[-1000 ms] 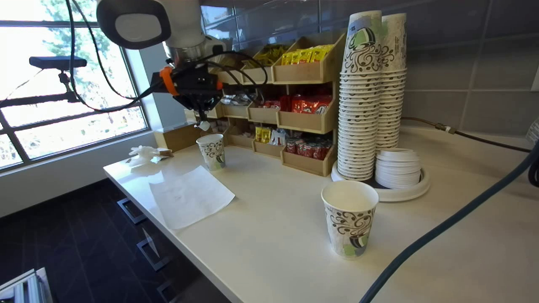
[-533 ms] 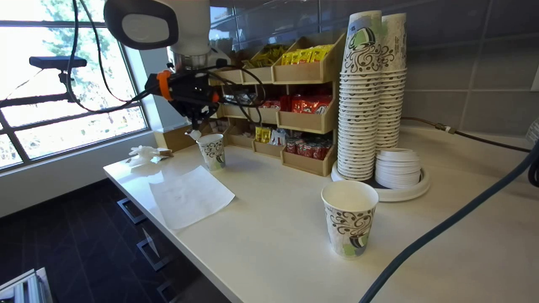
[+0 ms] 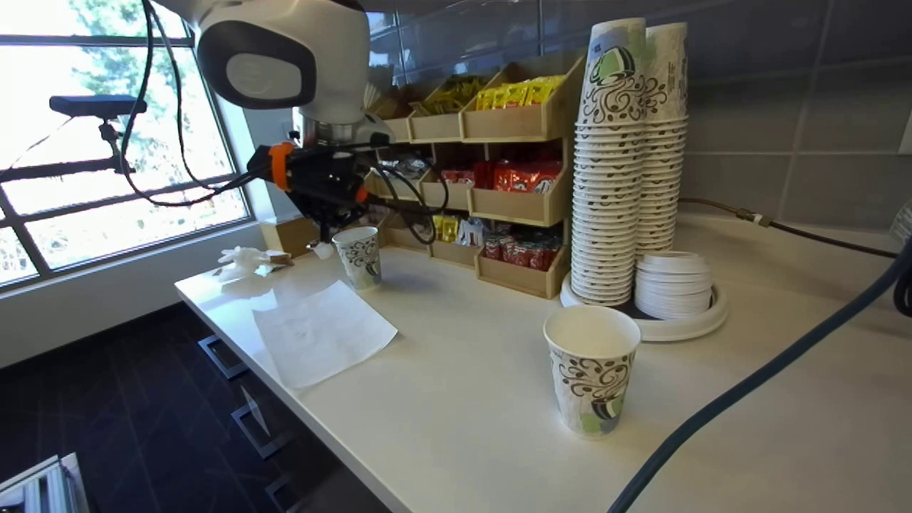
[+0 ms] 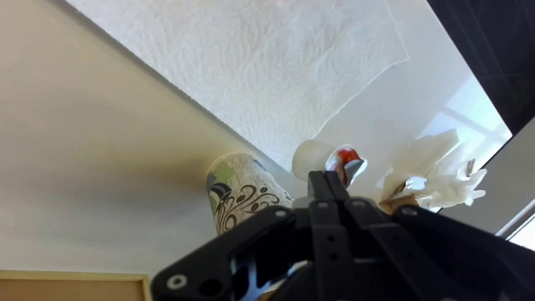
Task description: Lift the milk from the plain paper, pour it in the cup and then put it back on the plain paper
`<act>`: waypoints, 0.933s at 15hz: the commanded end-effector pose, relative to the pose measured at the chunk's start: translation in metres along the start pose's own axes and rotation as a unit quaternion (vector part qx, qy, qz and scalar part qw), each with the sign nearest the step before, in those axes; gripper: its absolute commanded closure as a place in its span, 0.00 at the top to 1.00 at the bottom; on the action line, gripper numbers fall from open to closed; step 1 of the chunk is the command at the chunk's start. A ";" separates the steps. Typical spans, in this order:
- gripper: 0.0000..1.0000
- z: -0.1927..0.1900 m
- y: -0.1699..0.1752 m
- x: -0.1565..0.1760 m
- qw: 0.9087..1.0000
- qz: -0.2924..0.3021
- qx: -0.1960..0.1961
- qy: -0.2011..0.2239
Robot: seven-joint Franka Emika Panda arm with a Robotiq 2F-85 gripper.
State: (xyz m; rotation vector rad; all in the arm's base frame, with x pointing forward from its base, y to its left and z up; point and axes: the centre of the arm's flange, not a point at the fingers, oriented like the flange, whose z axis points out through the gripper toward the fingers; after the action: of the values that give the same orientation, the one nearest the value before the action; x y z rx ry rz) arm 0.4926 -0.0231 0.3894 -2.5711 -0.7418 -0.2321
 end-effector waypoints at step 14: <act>0.00 0.042 0.052 -0.031 0.994 0.096 0.034 -0.041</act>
State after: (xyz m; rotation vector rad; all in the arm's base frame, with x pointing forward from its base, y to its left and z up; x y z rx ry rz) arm 0.4923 -0.0522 0.3343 -2.5908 -0.5837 -0.0934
